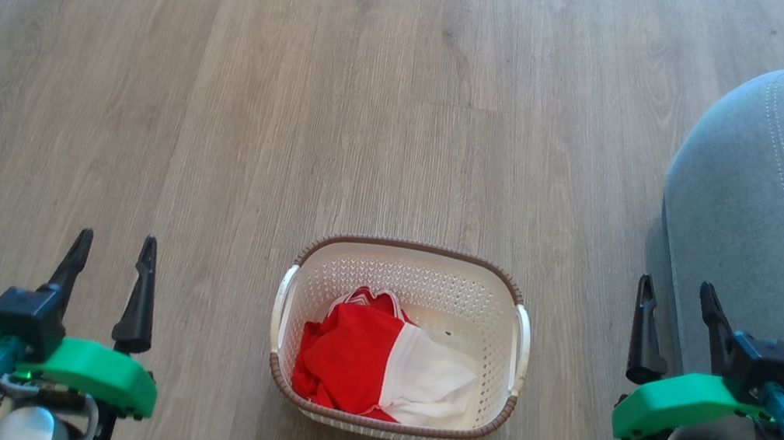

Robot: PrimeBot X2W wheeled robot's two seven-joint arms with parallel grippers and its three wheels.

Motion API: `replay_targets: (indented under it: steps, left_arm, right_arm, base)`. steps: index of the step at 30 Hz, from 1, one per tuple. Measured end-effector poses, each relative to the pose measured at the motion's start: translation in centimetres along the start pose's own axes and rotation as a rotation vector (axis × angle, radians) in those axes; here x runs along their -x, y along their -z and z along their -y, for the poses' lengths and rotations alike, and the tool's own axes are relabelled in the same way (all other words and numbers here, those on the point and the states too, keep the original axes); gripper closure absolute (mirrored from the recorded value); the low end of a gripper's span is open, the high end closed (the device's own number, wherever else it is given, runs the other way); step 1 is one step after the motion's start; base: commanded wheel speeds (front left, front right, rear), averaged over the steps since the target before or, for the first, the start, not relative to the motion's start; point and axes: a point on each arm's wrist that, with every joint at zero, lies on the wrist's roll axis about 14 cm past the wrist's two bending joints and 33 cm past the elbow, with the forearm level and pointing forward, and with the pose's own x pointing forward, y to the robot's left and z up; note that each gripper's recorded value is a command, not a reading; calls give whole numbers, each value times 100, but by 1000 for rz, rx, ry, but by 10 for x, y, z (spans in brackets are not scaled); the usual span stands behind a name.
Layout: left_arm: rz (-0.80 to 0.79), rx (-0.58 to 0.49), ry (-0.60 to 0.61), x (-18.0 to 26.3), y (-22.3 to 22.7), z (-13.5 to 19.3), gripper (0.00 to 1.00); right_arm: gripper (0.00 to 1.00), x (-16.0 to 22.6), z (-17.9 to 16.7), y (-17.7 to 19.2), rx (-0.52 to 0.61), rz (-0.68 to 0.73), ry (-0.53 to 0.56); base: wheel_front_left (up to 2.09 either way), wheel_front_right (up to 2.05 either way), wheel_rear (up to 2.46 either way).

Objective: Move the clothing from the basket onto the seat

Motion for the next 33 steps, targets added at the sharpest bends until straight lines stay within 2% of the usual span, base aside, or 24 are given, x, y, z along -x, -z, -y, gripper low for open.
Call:
replay_targets:
  steps: [10,16,24,33]
  left_arm:
    - [-18,3,19,-3,6,6,0]
    - [-74,23,32,-7,25,12,0]
    - [-138,43,102,-38,52,34,0]
    - [-260,73,209,-71,107,67,0]
  right_arm:
    - [0,-1,1,4,-7,-10,6]
    - [0,-8,4,10,-11,-18,10]
    - [0,-43,9,10,-11,4,8]
    - [0,-78,22,38,-10,-30,19]
  base:
    - [0,0,0]
    - [0,0,0]
    - [0,0,0]
    - [0,0,0]
